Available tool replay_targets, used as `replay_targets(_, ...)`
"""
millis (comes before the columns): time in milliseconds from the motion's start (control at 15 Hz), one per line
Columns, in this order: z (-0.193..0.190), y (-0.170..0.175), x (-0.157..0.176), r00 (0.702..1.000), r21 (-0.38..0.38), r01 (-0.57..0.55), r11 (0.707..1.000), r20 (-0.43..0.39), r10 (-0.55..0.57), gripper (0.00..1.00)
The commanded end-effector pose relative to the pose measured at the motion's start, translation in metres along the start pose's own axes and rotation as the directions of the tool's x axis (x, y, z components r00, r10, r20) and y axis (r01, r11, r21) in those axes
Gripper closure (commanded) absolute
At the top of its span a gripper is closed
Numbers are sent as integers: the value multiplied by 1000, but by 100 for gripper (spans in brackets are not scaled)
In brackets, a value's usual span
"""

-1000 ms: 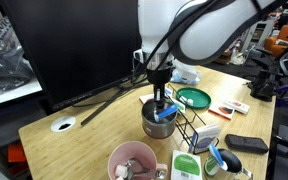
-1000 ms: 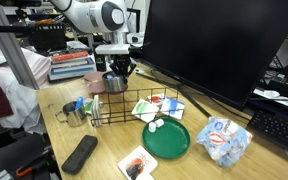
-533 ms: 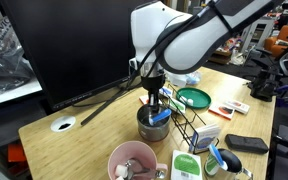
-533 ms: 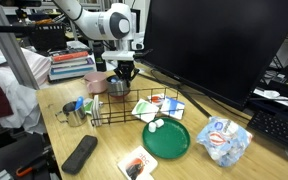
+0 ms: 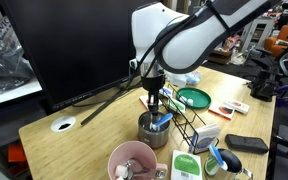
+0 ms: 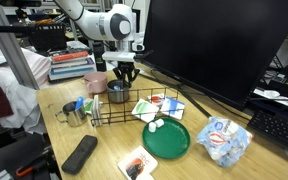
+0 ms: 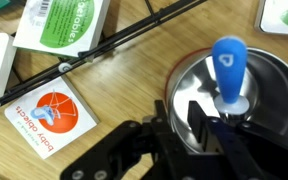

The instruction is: Move the silver tin to the back of the desk

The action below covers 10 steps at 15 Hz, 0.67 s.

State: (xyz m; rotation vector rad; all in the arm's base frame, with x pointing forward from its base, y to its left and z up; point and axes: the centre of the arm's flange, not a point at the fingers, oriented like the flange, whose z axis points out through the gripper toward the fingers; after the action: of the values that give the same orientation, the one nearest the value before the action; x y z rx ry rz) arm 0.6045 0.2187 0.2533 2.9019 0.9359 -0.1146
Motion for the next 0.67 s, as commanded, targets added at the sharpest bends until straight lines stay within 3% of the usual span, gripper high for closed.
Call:
replay_targets(0,-8,10,-1,1000,15,8,1000,-21,-8,39)
replay_targets(333,-38,20,-7,997,3,-10,1000,-79,10,4)
replay_targets(533,-71,18,-16,993,-7,-12,1000,-120,11,0)
replay_targets(600,-59,20,-1,995,-18,-26,999,-100,24,0)
